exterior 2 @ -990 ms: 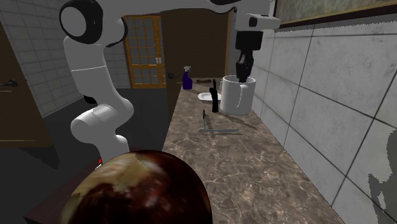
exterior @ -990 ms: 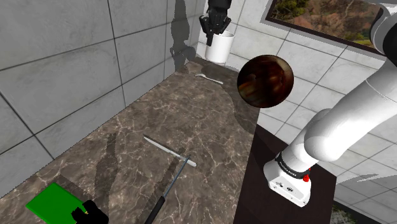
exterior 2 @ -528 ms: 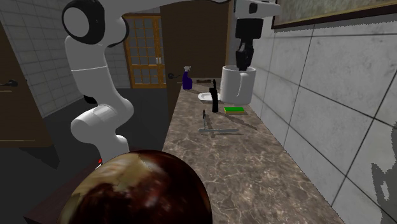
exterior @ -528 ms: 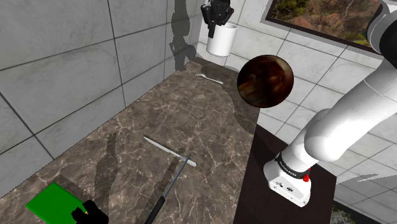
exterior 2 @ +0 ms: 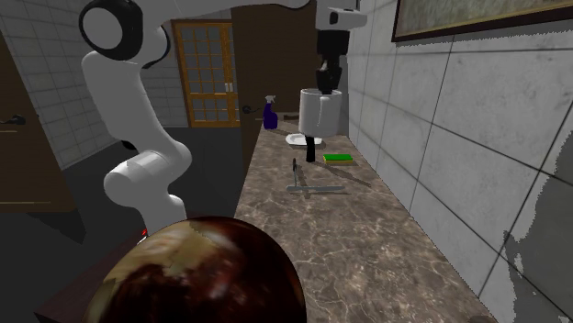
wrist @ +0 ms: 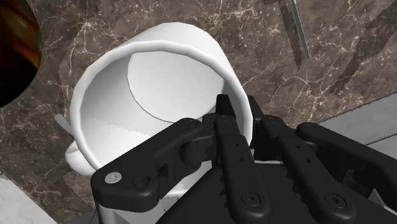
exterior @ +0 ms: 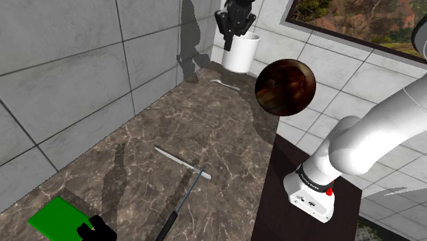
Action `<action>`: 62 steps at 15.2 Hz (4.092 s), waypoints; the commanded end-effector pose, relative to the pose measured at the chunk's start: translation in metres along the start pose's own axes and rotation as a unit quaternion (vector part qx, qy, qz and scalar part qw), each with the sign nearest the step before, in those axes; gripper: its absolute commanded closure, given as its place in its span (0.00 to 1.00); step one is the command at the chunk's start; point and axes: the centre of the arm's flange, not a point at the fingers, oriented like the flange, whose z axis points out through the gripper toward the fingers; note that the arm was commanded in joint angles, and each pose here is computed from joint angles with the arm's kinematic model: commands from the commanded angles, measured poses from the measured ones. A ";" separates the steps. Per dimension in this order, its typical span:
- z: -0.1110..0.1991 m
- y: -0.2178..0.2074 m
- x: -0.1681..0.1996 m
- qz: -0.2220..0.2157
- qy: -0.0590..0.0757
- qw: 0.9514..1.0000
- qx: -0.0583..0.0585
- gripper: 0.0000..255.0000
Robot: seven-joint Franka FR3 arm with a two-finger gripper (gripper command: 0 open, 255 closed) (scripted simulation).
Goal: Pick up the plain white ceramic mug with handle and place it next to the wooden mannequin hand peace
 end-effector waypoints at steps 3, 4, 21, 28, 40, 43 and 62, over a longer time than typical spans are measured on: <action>0.000 -0.034 -0.041 0.001 0.000 1.000 0.000 1.00; 0.000 -0.043 -0.051 0.001 0.000 1.000 0.000 1.00; 0.003 -0.186 -0.224 0.001 0.000 1.000 0.000 1.00; 0.004 -0.240 -0.289 0.001 0.000 1.000 0.000 1.00; 0.067 -0.241 -0.287 0.001 0.000 1.000 0.000 1.00; 0.083 -0.241 -0.287 0.001 0.000 1.000 0.000 1.00; 0.184 -0.242 -0.284 0.001 0.000 1.000 0.000 1.00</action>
